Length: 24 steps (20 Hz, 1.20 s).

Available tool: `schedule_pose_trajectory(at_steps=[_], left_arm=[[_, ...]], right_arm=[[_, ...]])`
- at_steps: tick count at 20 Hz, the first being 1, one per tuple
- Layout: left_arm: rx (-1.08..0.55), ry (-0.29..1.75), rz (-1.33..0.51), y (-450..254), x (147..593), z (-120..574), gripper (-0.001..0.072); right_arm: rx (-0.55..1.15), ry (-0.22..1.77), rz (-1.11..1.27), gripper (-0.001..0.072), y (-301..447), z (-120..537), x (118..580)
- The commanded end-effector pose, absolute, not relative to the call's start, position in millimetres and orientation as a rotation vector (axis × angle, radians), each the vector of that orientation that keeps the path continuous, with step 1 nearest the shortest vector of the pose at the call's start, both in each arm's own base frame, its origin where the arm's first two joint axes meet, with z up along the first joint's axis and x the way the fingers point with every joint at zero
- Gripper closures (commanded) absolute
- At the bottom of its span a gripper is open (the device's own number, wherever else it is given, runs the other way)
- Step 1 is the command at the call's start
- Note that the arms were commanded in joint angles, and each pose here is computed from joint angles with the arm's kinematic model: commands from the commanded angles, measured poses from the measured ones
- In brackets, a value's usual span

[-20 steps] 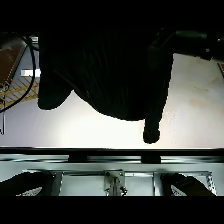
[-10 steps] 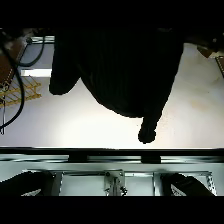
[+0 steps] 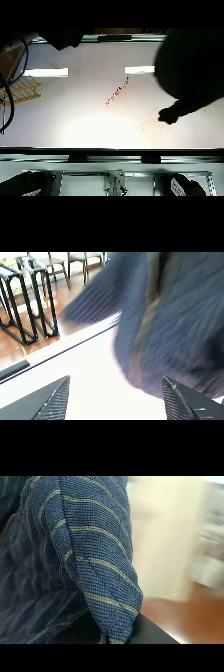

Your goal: Fold the shirts.

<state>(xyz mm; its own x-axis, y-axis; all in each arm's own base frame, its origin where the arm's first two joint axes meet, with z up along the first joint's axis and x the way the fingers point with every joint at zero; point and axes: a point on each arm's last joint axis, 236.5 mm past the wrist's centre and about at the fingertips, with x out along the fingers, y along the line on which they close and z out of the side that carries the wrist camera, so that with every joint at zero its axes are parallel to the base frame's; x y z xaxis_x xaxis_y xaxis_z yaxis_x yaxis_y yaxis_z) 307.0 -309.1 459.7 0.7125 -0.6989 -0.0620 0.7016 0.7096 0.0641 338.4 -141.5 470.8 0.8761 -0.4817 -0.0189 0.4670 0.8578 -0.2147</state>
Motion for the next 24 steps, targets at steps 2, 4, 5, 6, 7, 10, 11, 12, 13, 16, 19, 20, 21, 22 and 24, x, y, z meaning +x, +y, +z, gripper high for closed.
schedule_pose_trajectory(at_steps=[2,4,5,6,7,10,11,12,13,16,19,20,21,22,24], left_arm=[[0.104,0.066,-0.772,-310.0,309.8,449.9,-0.0013],[0.104,0.069,-0.773,-310.9,310.4,448.9,-0.0013],[0.103,0.069,-0.773,-311.1,310.7,448.6,-0.0013],[0.103,0.069,-0.773,-311.3,310.8,448.5,-0.0013],[0.097,0.072,-0.773,-311.4,310.9,448.5,-0.0013],[0.098,0.073,-0.772,-311.3,310.9,448.0,-0.0013],[0.098,0.073,-0.772,-311.3,310.9,448.0,-0.0013],[0.098,0.074,-0.772,-311.3,310.9,447.9,-0.0013],[0.099,0.074,-0.772,-311.2,311.0,447.8,-0.0013],[0.099,0.074,-0.772,-311.2,311.0,447.8,-0.0013],[0.101,0.080,-0.772,-311.1,310.9,446.3,-0.0013],[0.103,0.084,-0.772,-311.0,310.8,445.2,-0.0013],[0.105,0.090,-0.772,-310.8,310.7,443.8,-0.0013],[0.109,0.100,-0.771,-310.6,310.6,441.5,-0.0013],[0.114,0.113,-0.771,-310.2,310.3,438.3,-0.0013]], right_arm=[[-0.186,0.058,-0.787,0.0619,-213.3,486.2,264.1],[-0.142,0.010,-0.809,0.0619,-218.5,493.1,258.2],[-0.140,-0.030,-0.799,0.0619,-217.3,500.6,261.6],[-0.148,-0.063,-0.790,0.0619,-216.7,507.5,266.0],[-0.168,-0.084,-0.789,0.0619,-217.9,512.5,270.4],[-0.192,-0.070,-0.850,0.0620,-237.9,506.3,280.6],[-0.207,-0.067,-0.878,0.0619,-245.9,504.8,283.6],[-0.225,-0.070,-0.894,0.0619,-251.3,504.9,287.3],[-0.242,-0.075,-0.902,0.0620,-254.8,505.5,291.8],[-0.267,-0.070,-0.915,0.0619,-268.1,501.1,302.3],[-0.252,-0.066,-0.963,0.0619,-293.4,493.4,299.9],[-0.261,-0.079,-0.976,0.0619,-300.8,495.6,297.4],[-0.275,-0.095,-0.991,0.0619,-308.9,499.1,293.2],[-0.276,-0.099,-1.019,0.0619,-319.5,500.4,285.7],[-0.250,-0.107,-1.082,0.0619,-341.5,500.7,267.9]])
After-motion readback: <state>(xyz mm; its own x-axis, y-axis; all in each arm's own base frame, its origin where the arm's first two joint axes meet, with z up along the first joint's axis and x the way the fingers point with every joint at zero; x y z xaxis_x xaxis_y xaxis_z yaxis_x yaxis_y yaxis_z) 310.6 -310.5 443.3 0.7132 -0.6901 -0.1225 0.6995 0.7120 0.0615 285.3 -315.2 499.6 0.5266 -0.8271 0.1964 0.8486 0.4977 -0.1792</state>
